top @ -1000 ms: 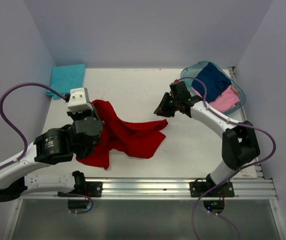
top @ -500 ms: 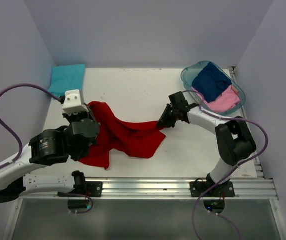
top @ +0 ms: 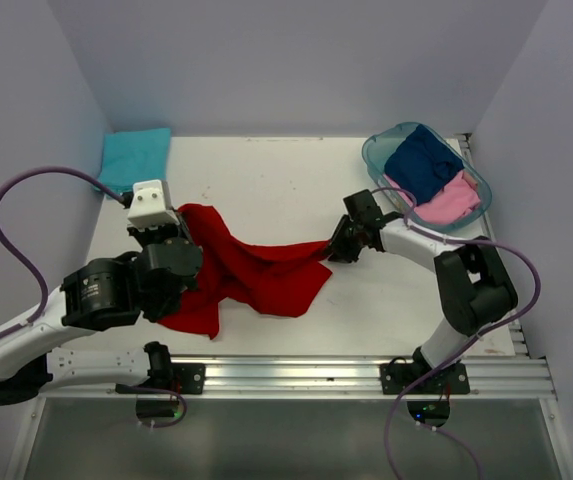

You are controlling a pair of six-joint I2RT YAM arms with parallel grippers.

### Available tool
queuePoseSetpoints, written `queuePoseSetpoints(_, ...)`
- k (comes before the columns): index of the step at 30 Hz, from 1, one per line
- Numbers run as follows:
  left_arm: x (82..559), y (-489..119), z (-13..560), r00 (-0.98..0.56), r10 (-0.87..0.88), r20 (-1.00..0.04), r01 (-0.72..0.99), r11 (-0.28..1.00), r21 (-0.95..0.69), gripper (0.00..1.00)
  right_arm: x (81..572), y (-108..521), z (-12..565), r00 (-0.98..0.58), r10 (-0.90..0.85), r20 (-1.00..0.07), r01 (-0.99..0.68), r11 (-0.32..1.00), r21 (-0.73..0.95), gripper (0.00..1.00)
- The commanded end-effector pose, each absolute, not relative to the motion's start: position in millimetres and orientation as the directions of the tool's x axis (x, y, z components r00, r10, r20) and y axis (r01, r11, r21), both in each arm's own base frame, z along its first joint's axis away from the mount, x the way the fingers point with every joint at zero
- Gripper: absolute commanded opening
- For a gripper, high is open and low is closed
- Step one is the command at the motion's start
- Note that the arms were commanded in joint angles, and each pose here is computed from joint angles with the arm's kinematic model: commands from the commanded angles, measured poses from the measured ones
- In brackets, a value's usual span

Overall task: Fold and stack the t-shirts
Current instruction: Flatten out the tshirt

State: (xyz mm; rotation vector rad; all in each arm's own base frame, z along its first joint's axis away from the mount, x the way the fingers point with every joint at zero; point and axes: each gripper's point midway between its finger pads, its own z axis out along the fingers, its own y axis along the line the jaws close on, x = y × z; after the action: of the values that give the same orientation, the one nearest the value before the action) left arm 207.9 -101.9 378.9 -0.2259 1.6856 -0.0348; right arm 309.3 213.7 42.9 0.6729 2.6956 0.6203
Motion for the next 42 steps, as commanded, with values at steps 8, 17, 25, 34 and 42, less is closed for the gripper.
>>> queuePoseSetpoints(8,208.3,-97.2,387.2,-0.093,-0.204,-0.975,-0.148,0.971,-0.189,0.00,332.9,214.4,84.6,-0.822,0.506,-0.261,0.317,0.788,0.528,0.34)
queuePoseSetpoints(17,207.9,-95.3,388.6,-0.087,-0.211,-0.974,-0.151,0.969,-0.196,0.00,345.7,191.2,96.3,-0.846,0.369,-0.384,0.225,0.902,0.368,0.36)
queuePoseSetpoints(25,207.8,-94.1,390.2,-0.083,-0.213,-0.973,-0.154,0.968,-0.199,0.00,353.6,185.9,84.4,-0.901,0.183,-0.392,0.091,0.966,0.241,0.38)
queuePoseSetpoints(34,208.2,-94.5,390.3,-0.082,-0.211,-0.974,-0.156,0.968,-0.197,0.00,344.6,179.7,74.3,-0.925,0.098,-0.366,0.027,0.980,0.195,0.38)
queuePoseSetpoints(42,209.0,-97.6,387.5,-0.088,-0.205,-0.975,-0.154,0.970,-0.190,0.00,339.0,184.3,74.1,-0.931,0.062,-0.360,-0.021,0.975,0.221,0.38)
